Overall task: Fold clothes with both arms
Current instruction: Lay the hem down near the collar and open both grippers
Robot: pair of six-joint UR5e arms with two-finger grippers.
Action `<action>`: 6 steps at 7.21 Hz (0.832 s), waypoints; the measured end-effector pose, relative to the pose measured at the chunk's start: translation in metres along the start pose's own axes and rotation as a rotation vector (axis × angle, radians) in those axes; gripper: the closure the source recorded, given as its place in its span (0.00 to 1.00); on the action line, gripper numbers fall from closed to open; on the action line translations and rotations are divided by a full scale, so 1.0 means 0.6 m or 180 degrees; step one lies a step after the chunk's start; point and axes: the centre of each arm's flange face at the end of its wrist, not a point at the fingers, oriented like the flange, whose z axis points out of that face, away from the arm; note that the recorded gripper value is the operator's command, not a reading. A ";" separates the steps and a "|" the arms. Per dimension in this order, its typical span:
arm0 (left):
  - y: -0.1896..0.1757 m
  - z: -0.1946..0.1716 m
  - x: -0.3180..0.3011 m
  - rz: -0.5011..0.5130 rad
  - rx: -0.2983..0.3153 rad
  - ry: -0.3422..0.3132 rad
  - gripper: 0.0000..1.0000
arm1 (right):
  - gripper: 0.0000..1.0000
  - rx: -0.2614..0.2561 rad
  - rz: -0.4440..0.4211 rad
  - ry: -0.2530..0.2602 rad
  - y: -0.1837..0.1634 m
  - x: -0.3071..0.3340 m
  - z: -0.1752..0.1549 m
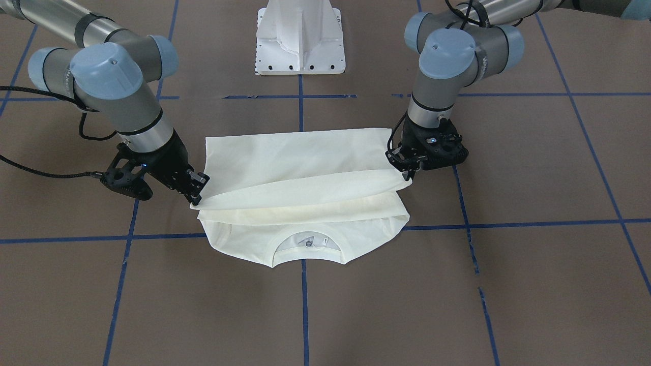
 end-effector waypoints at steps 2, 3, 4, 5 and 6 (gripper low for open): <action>-0.049 0.033 -0.021 -0.0063 0.0096 0.0015 1.00 | 1.00 0.0006 -0.0008 0.0092 -0.023 -0.021 0.032; -0.061 0.045 -0.021 -0.0078 0.0116 0.0026 1.00 | 1.00 0.0007 -0.0012 0.0113 -0.028 -0.028 0.039; -0.070 0.054 -0.010 -0.0096 0.0120 0.0023 1.00 | 1.00 0.0009 -0.0015 0.0123 -0.030 -0.031 0.042; -0.077 0.062 0.005 -0.0110 0.0117 0.0013 1.00 | 1.00 0.0011 -0.0016 0.0129 -0.031 -0.031 0.043; -0.084 0.068 0.016 -0.0120 0.0116 -0.0001 1.00 | 1.00 0.0014 -0.0015 0.0139 -0.032 -0.030 0.046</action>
